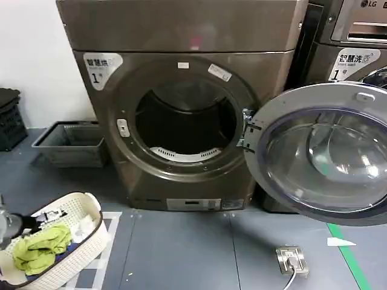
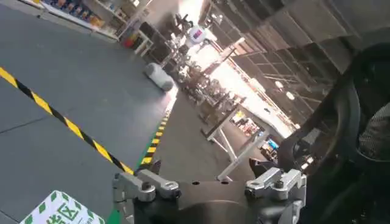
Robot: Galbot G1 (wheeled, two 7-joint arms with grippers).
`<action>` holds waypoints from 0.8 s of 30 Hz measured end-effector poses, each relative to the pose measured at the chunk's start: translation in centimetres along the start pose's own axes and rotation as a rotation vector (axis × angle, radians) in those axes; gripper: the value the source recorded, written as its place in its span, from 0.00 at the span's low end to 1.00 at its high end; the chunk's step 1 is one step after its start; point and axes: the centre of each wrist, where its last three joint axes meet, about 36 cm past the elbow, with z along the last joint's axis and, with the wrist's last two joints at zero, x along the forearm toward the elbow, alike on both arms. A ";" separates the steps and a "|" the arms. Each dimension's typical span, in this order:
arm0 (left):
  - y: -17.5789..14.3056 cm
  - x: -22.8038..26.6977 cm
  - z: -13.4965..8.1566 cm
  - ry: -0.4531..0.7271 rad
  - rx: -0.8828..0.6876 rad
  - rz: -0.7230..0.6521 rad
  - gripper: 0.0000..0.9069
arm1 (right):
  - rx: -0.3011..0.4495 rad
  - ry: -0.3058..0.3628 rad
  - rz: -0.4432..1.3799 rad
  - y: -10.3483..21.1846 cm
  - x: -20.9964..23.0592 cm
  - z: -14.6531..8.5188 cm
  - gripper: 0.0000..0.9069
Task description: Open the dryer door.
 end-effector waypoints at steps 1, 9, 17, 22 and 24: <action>0.4 -0.3 0.0 0.003 0.011 -0.008 1.00 | -0.001 0.000 -0.002 0.1 0.0 0.0 1.00; 2.7 -1.0 -0.7 -0.006 0.060 -0.064 1.00 | -0.002 -0.001 -0.007 0.3 0.0 0.0 1.00; 3.7 -1.5 -0.7 0.014 0.099 -0.080 1.00 | -0.003 0.004 -0.007 0.3 -0.1 0.3 1.00; 4.3 -1.6 -0.8 0.023 0.126 -0.094 1.00 | -0.028 0.003 -0.020 0.1 -0.2 0.2 1.00; 4.4 -1.6 -0.7 0.026 0.129 -0.095 1.00 | -0.045 -0.001 -0.040 -0.2 -0.2 0.2 1.00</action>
